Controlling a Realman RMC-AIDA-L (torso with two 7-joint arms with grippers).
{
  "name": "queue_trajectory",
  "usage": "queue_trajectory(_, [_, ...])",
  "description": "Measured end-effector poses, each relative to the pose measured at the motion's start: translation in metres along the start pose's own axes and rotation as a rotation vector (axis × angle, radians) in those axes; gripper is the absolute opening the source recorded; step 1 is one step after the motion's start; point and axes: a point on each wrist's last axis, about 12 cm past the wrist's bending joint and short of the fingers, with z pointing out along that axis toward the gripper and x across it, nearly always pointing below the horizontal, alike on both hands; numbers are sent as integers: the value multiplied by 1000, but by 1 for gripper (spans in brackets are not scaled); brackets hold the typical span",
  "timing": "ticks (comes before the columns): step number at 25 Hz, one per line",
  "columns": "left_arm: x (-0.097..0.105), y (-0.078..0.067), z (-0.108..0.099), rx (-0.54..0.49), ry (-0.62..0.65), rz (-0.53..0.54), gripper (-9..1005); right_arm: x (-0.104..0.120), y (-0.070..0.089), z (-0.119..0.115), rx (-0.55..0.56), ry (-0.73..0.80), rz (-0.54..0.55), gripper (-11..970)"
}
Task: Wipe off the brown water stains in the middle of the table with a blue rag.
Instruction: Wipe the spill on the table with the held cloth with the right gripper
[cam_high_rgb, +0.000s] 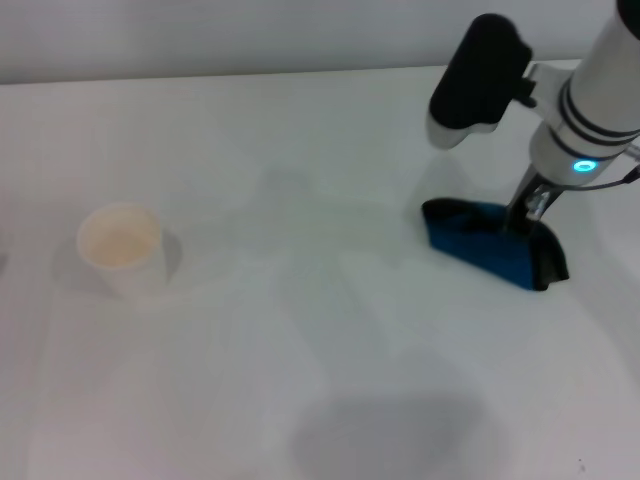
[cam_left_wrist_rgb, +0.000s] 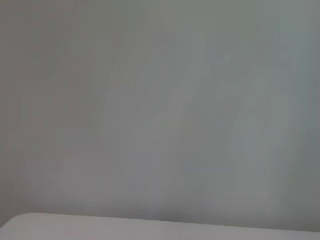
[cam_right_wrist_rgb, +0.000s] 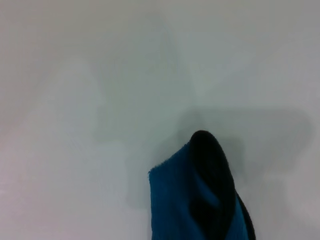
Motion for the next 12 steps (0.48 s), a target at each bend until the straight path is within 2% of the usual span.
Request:
queue_trajectory(7, [0, 1, 1, -4, 5, 2, 876, 16, -25, 7, 52, -34, 129, 126])
queue_trajectory(12, [-1, 1, 4, -6, 11, 5, 876, 24, -37, 6, 63, -60, 185, 126])
